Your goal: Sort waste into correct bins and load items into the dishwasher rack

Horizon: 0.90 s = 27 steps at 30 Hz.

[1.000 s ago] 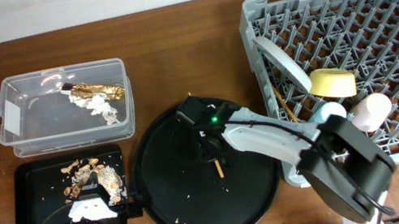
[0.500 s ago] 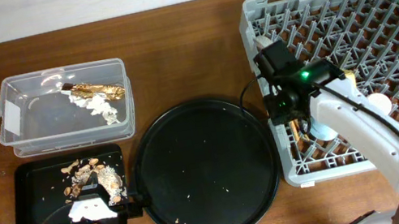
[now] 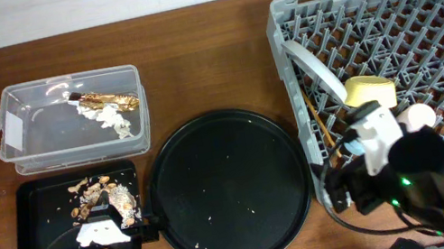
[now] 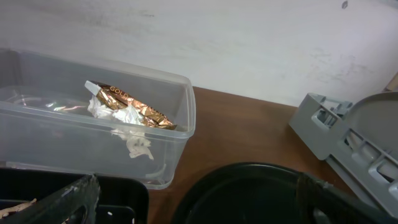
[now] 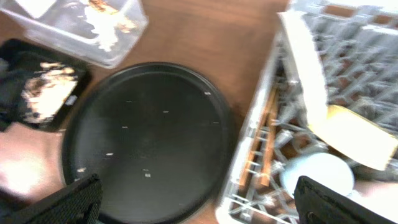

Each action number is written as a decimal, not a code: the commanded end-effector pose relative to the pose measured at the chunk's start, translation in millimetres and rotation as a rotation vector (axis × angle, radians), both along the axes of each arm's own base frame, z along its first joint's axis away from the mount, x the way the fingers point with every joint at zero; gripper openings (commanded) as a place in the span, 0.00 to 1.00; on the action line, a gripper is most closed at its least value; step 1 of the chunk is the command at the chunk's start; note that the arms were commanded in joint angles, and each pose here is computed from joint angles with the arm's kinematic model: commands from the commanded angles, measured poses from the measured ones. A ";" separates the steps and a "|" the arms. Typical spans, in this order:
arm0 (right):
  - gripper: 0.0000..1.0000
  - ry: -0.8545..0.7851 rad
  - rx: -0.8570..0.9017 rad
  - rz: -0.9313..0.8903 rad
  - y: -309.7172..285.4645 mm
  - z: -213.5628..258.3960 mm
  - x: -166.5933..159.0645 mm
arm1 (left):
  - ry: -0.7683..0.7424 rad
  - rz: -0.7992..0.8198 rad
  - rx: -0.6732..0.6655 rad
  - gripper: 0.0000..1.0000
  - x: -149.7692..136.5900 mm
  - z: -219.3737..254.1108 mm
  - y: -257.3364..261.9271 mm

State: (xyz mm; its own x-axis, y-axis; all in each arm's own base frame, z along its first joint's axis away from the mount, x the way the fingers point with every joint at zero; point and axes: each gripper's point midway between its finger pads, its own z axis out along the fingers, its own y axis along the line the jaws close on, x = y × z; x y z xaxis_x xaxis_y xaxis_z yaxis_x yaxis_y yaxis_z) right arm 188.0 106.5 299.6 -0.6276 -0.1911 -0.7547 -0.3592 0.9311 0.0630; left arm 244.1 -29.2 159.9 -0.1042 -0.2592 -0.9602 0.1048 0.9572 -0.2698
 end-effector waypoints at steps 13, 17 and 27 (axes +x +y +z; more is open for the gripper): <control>0.98 -0.470 0.168 -0.130 -56.4 -93.5 21.1 | 0.001 0.000 0.015 0.99 0.2 -2.7 0.4; 0.98 -0.676 0.200 -0.127 -57.2 -128.0 52.6 | 0.001 0.000 0.015 0.99 0.2 -2.7 0.4; 0.99 -0.630 0.176 -0.168 -64.0 -139.3 53.8 | 0.001 0.000 0.015 0.99 0.2 -2.7 0.4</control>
